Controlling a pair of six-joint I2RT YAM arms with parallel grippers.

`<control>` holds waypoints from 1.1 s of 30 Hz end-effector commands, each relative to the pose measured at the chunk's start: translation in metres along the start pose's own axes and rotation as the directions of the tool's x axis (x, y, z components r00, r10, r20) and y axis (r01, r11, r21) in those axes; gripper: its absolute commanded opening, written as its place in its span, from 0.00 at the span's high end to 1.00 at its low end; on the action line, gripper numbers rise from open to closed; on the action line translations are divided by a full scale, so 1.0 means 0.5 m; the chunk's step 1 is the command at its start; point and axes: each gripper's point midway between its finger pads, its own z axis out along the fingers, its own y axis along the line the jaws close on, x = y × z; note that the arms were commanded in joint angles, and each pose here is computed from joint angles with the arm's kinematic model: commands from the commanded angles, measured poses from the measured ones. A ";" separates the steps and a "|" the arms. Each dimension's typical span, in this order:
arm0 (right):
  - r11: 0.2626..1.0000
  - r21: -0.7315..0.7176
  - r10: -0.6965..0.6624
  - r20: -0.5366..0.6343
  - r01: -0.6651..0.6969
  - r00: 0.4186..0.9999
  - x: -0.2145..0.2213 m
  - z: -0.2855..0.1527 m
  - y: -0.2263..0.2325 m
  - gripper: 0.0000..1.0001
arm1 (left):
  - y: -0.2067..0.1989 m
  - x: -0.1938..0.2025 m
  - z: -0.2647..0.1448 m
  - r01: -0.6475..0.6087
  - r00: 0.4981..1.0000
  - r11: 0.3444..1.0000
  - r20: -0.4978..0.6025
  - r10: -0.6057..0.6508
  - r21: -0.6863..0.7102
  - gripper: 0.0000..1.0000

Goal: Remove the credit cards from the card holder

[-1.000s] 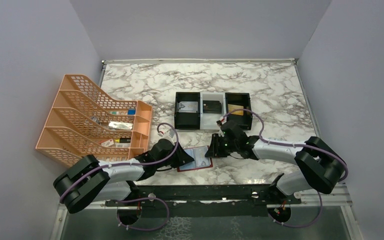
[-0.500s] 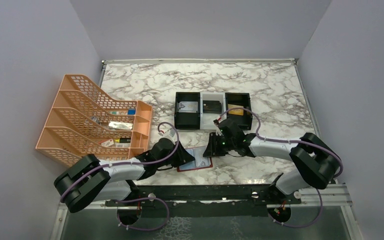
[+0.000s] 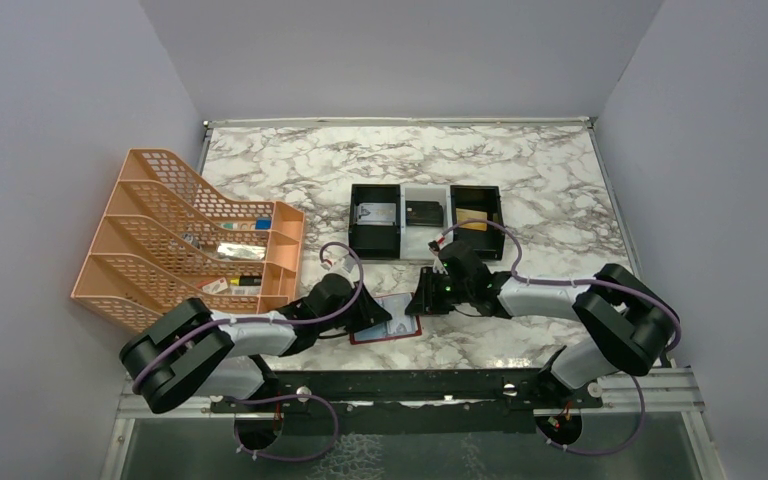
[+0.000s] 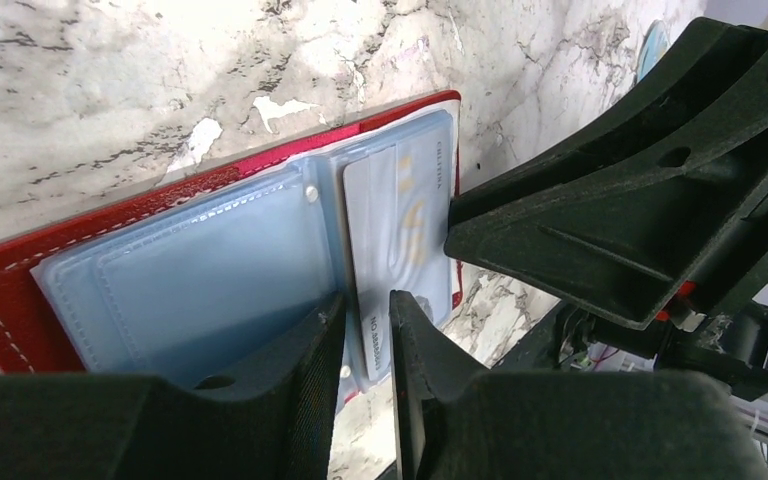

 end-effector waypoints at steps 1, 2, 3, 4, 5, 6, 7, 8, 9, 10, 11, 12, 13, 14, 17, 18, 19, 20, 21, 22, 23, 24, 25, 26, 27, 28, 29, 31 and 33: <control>1.000 0.020 0.015 -0.045 -0.014 0.999 0.031 0.010 -0.023 0.78 | -0.021 -0.013 0.010 -0.014 1.000 0.999 0.021 0.013 0.031 0.76; 1.000 0.018 0.017 -0.046 -0.017 0.999 0.031 0.011 -0.022 0.78 | -0.026 -0.012 0.011 -0.007 1.000 0.999 0.018 0.007 0.044 0.77; 1.000 0.019 0.018 -0.044 -0.017 0.999 0.031 0.012 -0.024 0.78 | -0.031 -0.011 0.011 0.000 1.000 0.998 0.015 -0.001 0.060 0.78; 1.000 0.022 0.022 -0.045 -0.021 0.999 0.032 0.014 -0.026 0.78 | -0.040 -0.011 0.012 0.004 1.000 0.997 0.014 -0.006 0.082 0.80; 0.999 0.027 0.025 -0.048 -0.023 0.999 0.033 0.016 -0.028 0.78 | -0.048 -0.011 0.012 0.006 1.000 0.995 0.012 -0.007 0.101 0.82; 0.999 0.030 0.026 -0.052 -0.024 0.998 0.034 0.018 -0.030 0.78 | -0.051 -0.011 0.012 0.007 1.000 0.994 0.008 -0.008 0.110 0.85; 0.999 0.032 0.027 -0.053 -0.026 0.998 0.034 0.018 -0.031 0.78 | -0.056 -0.012 0.012 0.009 1.000 0.993 0.006 -0.009 0.120 0.89; 0.999 0.040 0.030 -0.051 -0.028 0.998 0.034 0.019 -0.033 0.79 | -0.059 -0.013 0.010 0.010 1.000 0.992 0.007 -0.011 0.125 0.92; 0.998 0.050 0.031 -0.046 -0.029 0.998 0.033 0.018 -0.036 0.79 | -0.057 -0.012 0.008 0.012 1.000 0.992 0.009 -0.013 0.125 0.95; 0.998 0.061 0.032 -0.038 -0.029 0.999 0.030 0.016 -0.040 0.79 | -0.054 -0.013 0.005 0.015 1.000 0.992 0.014 -0.017 0.124 0.97; 0.997 0.074 0.030 -0.029 -0.028 0.999 0.027 0.015 -0.043 0.79 | -0.046 -0.013 0.002 0.022 0.999 0.993 0.020 -0.025 0.117 0.99; 0.996 0.084 0.030 -0.014 -0.028 0.999 0.021 0.012 -0.044 0.79 | -0.040 -0.014 -0.002 0.033 0.999 0.993 0.026 -0.036 0.113 1.00; 0.995 0.097 0.028 -0.005 -0.027 1.000 0.017 0.009 -0.048 0.79 | -0.033 -0.013 -0.006 0.046 0.998 0.993 0.029 -0.049 0.108 1.00; 0.994 0.105 0.025 0.001 -0.025 1.000 0.015 0.007 -0.049 0.79 | -0.025 -0.012 -0.010 0.055 0.998 0.993 0.033 -0.058 0.104 1.00; 0.993 0.113 0.018 0.017 -0.020 1.000 0.007 0.002 -0.049 0.79 | -0.012 -0.011 -0.020 0.075 0.996 0.992 0.040 -0.080 0.102 1.00; 0.993 0.112 0.017 0.018 -0.019 1.000 0.006 0.001 -0.048 0.79 | -0.009 -0.011 -0.023 0.081 0.995 0.991 0.043 -0.086 0.102 1.00; 0.994 0.111 0.014 0.020 -0.016 1.000 0.005 0.000 -0.047 0.79 | -0.007 -0.012 -0.026 0.085 0.995 0.991 0.048 -0.090 0.104 1.00; 0.994 0.111 0.013 0.022 -0.015 1.000 0.005 -0.001 -0.047 0.79 | -0.006 -0.014 -0.029 0.087 0.994 0.991 0.054 -0.093 0.105 1.00; 0.994 0.110 0.012 0.023 -0.014 1.000 0.004 -0.002 -0.046 0.79 | -0.004 -0.014 -0.031 0.088 0.994 0.991 0.056 -0.094 0.104 1.00; 0.994 0.106 0.007 0.024 -0.009 1.000 0.002 -0.003 -0.043 0.79 | -0.003 -0.016 -0.032 0.087 0.994 0.991 0.061 -0.094 0.102 1.00; 0.995 0.104 0.001 0.025 -0.004 1.000 0.000 -0.004 -0.041 0.79 | -0.002 -0.017 -0.034 0.086 0.994 0.991 0.063 -0.093 0.099 1.00; 0.995 0.100 0.000 0.025 -0.002 1.000 0.000 -0.005 -0.039 0.79 | -0.001 -0.017 -0.034 0.083 0.994 0.992 0.064 -0.089 0.095 1.00; 0.995 0.097 -0.004 0.027 0.001 1.000 -0.003 -0.006 -0.036 0.79 | 0.000 -0.019 -0.035 0.081 0.994 0.992 0.067 -0.087 0.092 1.00; 0.996 0.094 -0.007 0.030 0.004 1.000 -0.005 -0.007 -0.034 0.79 | 0.002 -0.018 -0.035 0.077 0.994 0.993 0.066 -0.083 0.087 1.00; 0.996 0.092 -0.009 0.032 0.006 0.999 -0.007 -0.007 -0.032 0.79 | 0.002 -0.019 -0.036 0.075 0.995 0.994 0.066 -0.081 0.084 1.00; 0.996 0.089 -0.010 0.032 0.007 0.999 -0.008 -0.008 -0.029 0.79 | 0.002 -0.018 -0.036 0.073 0.995 0.994 0.066 -0.078 0.083 1.00; 0.996 0.084 -0.015 0.033 0.012 0.999 -0.011 -0.009 -0.025 0.79 | 0.002 -0.019 -0.036 0.071 0.995 0.994 0.066 -0.077 0.082 1.00; 0.998 0.068 -0.020 0.031 0.018 0.999 -0.013 -0.012 -0.016 0.79 | 0.003 -0.019 -0.035 0.068 0.995 0.995 0.065 -0.074 0.079 0.99; 0.999 0.041 -0.036 0.034 0.034 0.999 -0.020 -0.018 0.002 0.79 | 0.002 -0.018 -0.034 0.064 0.996 0.995 0.061 -0.069 0.077 0.99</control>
